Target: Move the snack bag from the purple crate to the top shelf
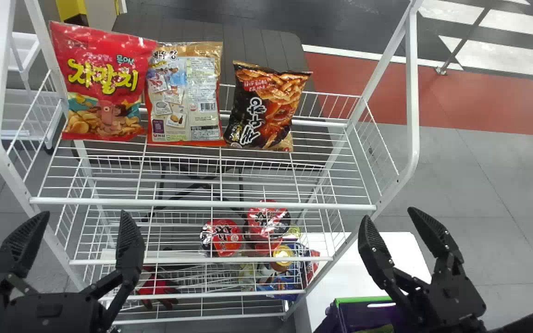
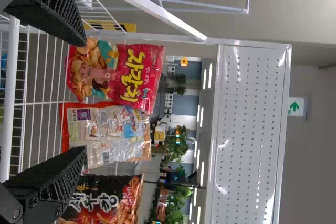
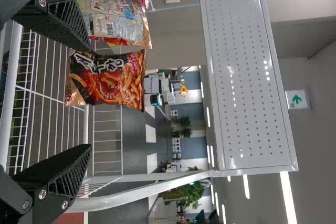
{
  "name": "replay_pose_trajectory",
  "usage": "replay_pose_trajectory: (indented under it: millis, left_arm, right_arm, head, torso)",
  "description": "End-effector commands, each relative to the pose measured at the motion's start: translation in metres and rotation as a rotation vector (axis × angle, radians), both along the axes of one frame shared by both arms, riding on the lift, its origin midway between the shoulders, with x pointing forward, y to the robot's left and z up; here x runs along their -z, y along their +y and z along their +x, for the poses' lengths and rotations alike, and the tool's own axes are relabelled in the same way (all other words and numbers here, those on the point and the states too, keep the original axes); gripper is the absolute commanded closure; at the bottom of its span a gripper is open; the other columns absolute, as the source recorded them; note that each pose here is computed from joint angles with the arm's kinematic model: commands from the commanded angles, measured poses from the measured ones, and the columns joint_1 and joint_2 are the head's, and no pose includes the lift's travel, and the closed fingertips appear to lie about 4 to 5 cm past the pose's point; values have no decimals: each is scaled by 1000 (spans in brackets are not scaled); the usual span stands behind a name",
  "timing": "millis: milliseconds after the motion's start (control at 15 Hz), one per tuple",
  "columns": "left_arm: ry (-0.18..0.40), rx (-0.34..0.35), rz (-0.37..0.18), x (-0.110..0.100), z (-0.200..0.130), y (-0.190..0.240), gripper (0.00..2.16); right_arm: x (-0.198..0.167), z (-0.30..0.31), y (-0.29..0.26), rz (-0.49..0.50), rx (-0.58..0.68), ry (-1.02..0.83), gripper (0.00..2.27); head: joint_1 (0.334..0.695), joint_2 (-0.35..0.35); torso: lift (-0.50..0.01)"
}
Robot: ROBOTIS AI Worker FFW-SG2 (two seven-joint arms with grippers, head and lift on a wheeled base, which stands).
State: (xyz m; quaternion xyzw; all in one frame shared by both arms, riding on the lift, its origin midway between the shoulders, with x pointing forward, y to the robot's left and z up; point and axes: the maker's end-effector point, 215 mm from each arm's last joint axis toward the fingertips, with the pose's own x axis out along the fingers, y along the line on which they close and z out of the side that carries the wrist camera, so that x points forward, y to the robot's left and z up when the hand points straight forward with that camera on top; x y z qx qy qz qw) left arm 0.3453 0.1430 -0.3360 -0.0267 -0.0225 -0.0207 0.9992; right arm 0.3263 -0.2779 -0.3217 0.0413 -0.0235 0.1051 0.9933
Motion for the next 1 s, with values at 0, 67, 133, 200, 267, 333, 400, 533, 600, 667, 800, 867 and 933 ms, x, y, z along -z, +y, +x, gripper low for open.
replay_pose_trajectory:
  millis: [0, 67, 133, 200, 267, 333, 400, 533, 600, 667, 800, 867, 933]
  left_arm:
    - [0, 0, 0, 0, 1, 0, 113]
    - [-1, -1, 0, 0, 2, 2, 113]
    - [-1, -2, 0, 0, 2, 4, 113]
    - [-1, -1, 0, 0, 2, 4, 113]
    - [-1, -1, -1, 0, 3, 4, 113]
    - [-1, 0, 0, 0, 3, 5, 113]
    - [-3, 1, 2, -1, 3, 5, 113]
    - [-3, -1, 2, -1, 3, 6, 113]
    - [-6, 1, 1, -2, 3, 6, 113]
    - [-6, 2, 2, -2, 3, 6, 113]
    - [-4, 3, 1, -2, 3, 5, 113]
    - [-2, 3, 1, -2, 4, 5, 113]
    - [-2, 1, 1, -2, 3, 6, 113]
  right_arm:
    - [0, 0, 2, 3, -3, -1, 188]
    - [-1, 0, 3, 2, -4, -4, 188]
    - [-2, 0, 3, 3, -4, -7, 188]
    - [-2, 0, 3, 3, -4, -7, 188]
    - [-2, 0, 3, 3, -4, -7, 188]
    - [-2, 0, 3, 4, -3, -7, 188]
    - [-2, 0, 4, 3, -6, -8, 188]
    - [-3, 0, 5, 1, -7, -9, 188]
    - [-2, 1, 6, 3, -8, -6, 188]
    - [-2, 1, 7, 3, -10, -6, 188]
    - [-1, 1, 8, 1, -13, -5, 188]
    - [-1, 1, 8, 2, -13, -5, 188]
    - [-1, 1, 8, 3, -13, -2, 188]
  head:
    - [695, -232]
    - [695, -230]
    - [695, -229]
    - [695, -227]
    - [695, -224]
    - [695, -222]
    - [695, -221]
    - [695, -217]
    - [695, -215]
    - [695, -214]
    - [695, -210]
    - [695, -209]
    - [695, -208]
  torso:
    - [0]
    - [0]
    - [0]
    - [0]
    - [0]
    - [0]
    - [0]
    - [0]
    - [0]
    - [0]
    - [0]
    - [0]
    - [0]
